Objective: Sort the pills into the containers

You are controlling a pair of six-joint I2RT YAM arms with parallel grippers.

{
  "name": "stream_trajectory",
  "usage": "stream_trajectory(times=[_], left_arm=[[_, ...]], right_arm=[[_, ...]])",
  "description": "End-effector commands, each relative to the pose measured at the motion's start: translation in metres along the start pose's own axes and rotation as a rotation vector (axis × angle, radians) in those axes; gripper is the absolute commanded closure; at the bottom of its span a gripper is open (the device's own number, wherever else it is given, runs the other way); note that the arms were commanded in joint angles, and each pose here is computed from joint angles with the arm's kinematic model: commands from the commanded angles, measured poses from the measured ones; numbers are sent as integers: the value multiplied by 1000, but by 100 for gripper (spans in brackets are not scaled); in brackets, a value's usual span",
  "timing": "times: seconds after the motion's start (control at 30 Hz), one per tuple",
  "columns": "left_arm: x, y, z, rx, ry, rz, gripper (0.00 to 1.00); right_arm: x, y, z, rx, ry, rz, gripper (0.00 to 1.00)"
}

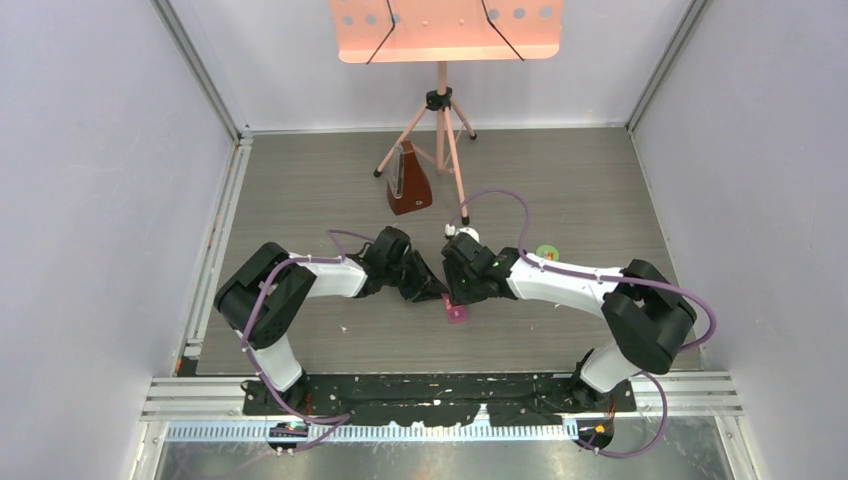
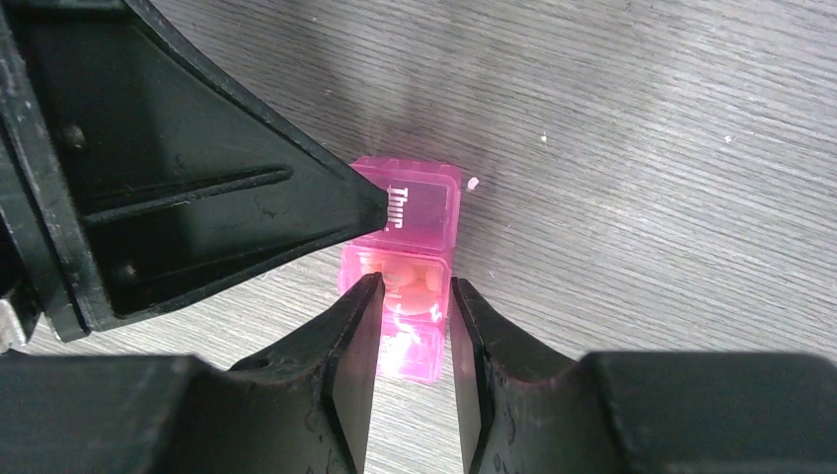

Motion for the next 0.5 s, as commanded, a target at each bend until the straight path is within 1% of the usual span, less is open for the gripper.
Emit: stream_trajectory(times=[0.0,0.17,0.3,0.47], left_arm=[[4,49,7,-188,-13,-38,77],[4,49,7,-188,-12,-39,77],[4,50,8,-190,-11,-40,77],[4,50,7,-188,-12,-39,78]], right_arm=[[61,-28,2,102,237,-71,63],[67,-31,0,101,245,-69,63],[68,-30,0,86,244,-63,59],[77,-31,5,74,274,-60,58]])
Point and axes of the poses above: each gripper's point midway between its finger pads, its own z axis out along the fingers, its own y axis along the line the jaws close on, x = y × z, the point moved 5 cm from there along -z, back along the fingers, and after that the axes turned 1 degree about -z, right-handed, at the moved point
